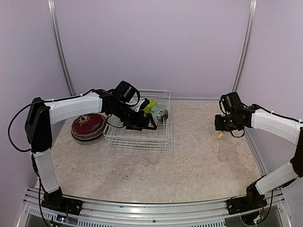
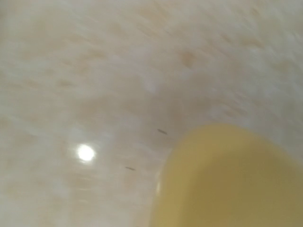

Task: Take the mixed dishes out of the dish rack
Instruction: Place the cup at the corner of the board.

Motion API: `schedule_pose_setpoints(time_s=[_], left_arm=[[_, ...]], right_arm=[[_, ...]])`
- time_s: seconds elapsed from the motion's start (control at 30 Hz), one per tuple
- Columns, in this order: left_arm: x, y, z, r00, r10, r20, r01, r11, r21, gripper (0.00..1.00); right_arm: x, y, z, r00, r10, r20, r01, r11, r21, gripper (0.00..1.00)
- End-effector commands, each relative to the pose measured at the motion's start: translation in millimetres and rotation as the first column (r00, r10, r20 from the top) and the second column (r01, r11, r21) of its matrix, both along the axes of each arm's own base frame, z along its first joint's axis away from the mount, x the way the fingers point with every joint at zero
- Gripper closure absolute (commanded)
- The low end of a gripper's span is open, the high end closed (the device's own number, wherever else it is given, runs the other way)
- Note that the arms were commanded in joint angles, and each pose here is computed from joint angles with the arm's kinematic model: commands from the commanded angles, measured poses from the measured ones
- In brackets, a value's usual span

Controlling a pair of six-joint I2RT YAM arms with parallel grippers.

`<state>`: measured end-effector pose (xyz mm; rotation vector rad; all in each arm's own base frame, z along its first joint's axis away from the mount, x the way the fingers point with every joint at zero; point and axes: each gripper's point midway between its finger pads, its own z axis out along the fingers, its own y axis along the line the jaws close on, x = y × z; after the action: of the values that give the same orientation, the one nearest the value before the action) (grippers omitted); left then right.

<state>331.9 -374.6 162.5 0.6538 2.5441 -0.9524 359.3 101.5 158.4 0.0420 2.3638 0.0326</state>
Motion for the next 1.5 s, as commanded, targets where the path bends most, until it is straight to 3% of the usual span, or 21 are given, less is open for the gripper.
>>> schedule_pose_setpoints(time_s=[0.0, 0.33, 1.07, 1.3, 1.47], left_arm=[[-6, -4, -11, 0.999, -0.029, -0.041, 0.031, 0.998, 0.050, 0.09], [-23, -12, -29, 0.991, -0.062, -0.122, 0.071, 0.995, 0.070, 0.11], [-87, -20, -47, 0.956, -0.107, -0.272, 0.138, 0.985, 0.099, 0.14], [-108, -22, -50, 0.949, -0.110, -0.294, 0.149, 0.982, 0.114, 0.14], [-112, -20, -44, 0.951, -0.104, -0.291, 0.142, 0.984, 0.111, 0.14]], right_arm=[[10, -28, -1, 0.998, -0.032, -0.062, 0.027, 0.997, -0.072, 1.00], [32, -55, -38, 0.973, -0.036, -0.227, 0.011, 0.994, -0.112, 1.00], [50, -65, -73, 0.954, -0.019, -0.299, -0.009, 0.996, -0.092, 1.00], [52, -63, -78, 0.952, -0.004, -0.305, -0.022, 0.996, -0.085, 0.92], [52, -65, -79, 0.952, -0.006, -0.306, -0.025, 0.995, -0.096, 0.81]])
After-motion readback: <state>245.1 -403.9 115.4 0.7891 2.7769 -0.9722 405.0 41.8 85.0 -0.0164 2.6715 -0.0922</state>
